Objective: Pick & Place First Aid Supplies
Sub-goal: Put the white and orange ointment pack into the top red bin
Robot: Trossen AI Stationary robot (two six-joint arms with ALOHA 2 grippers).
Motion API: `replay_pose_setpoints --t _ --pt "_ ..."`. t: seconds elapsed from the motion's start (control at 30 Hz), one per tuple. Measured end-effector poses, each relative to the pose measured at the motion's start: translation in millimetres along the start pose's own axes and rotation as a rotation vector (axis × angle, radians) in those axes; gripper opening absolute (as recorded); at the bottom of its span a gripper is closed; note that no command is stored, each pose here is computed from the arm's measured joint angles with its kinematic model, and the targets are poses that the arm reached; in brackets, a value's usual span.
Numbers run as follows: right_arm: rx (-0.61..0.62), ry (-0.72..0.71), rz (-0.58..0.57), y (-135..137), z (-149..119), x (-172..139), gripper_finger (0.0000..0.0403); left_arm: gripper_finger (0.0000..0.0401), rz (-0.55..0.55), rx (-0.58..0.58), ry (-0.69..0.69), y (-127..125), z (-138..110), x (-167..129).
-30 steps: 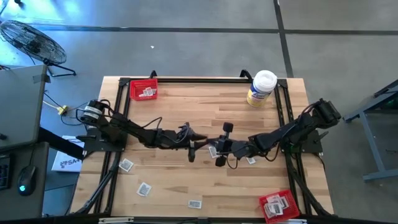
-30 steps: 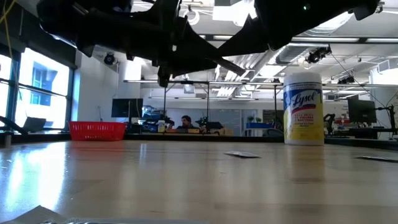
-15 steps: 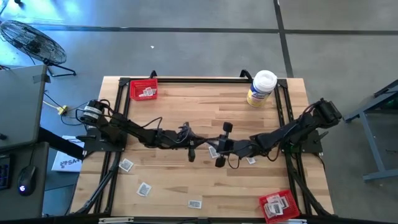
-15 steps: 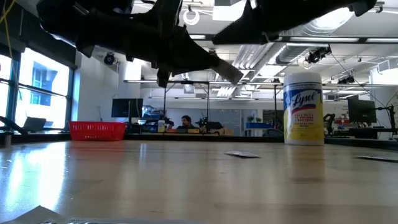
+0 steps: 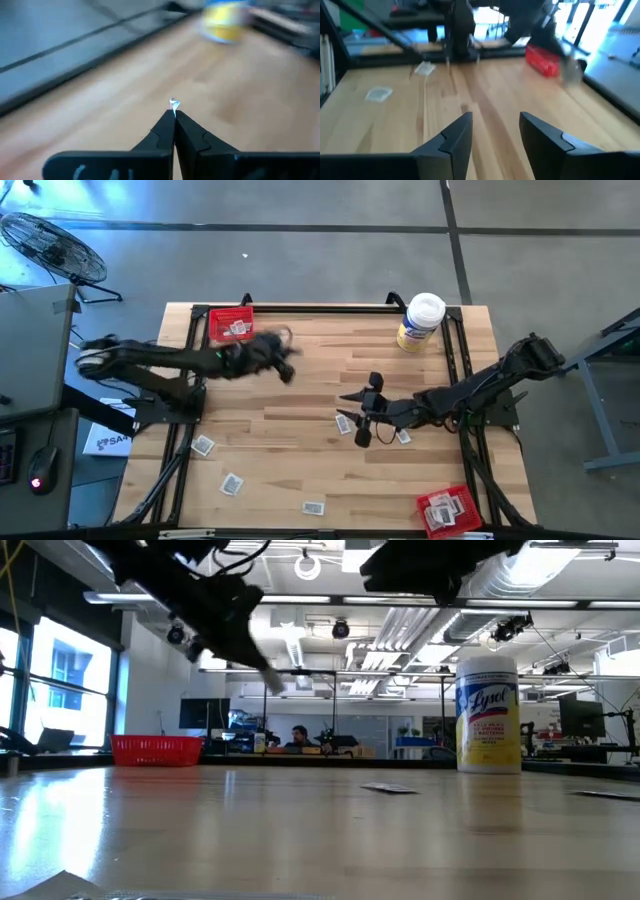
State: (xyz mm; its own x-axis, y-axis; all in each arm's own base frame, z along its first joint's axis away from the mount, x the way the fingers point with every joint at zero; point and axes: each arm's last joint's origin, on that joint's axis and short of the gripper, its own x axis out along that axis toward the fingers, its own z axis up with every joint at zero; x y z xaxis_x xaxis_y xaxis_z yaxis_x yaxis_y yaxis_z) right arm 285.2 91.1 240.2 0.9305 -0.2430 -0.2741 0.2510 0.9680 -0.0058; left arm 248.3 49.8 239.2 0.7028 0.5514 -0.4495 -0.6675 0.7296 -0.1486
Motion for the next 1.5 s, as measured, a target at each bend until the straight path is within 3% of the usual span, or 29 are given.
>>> replay_pose_setpoints --t 0.2,0.4,0.63,0.9,1.23,1.5 --pt "0.017 0.104 -0.006 0.6 -14.1 2.1 0.0150 0.0000 0.376 -0.148 0.071 73.5 11.9 -17.9" --pt "0.010 0.180 0.026 0.4 -29.4 15.7 0.0151 0.0000 0.635 -0.274 0.151 133.0 4.8 -11.4" --pt "0.043 0.242 0.038 1.3 -46.8 30.6 0.0150 0.0000 0.603 -0.446 0.209 177.8 -0.1 0.2" --pt "0.043 0.255 0.036 1.9 -53.6 36.4 0.0152 0.0012 0.647 -0.524 0.293 194.8 -17.5 27.7" --pt "0.059 0.254 0.102 4.3 -51.9 36.6 0.0162 0.0096 0.719 -0.424 0.334 200.3 -25.5 38.9" --pt "0.025 0.318 0.160 3.4 -56.6 36.0 0.0172 0.0154 0.717 -0.323 0.392 196.6 -2.1 29.2"
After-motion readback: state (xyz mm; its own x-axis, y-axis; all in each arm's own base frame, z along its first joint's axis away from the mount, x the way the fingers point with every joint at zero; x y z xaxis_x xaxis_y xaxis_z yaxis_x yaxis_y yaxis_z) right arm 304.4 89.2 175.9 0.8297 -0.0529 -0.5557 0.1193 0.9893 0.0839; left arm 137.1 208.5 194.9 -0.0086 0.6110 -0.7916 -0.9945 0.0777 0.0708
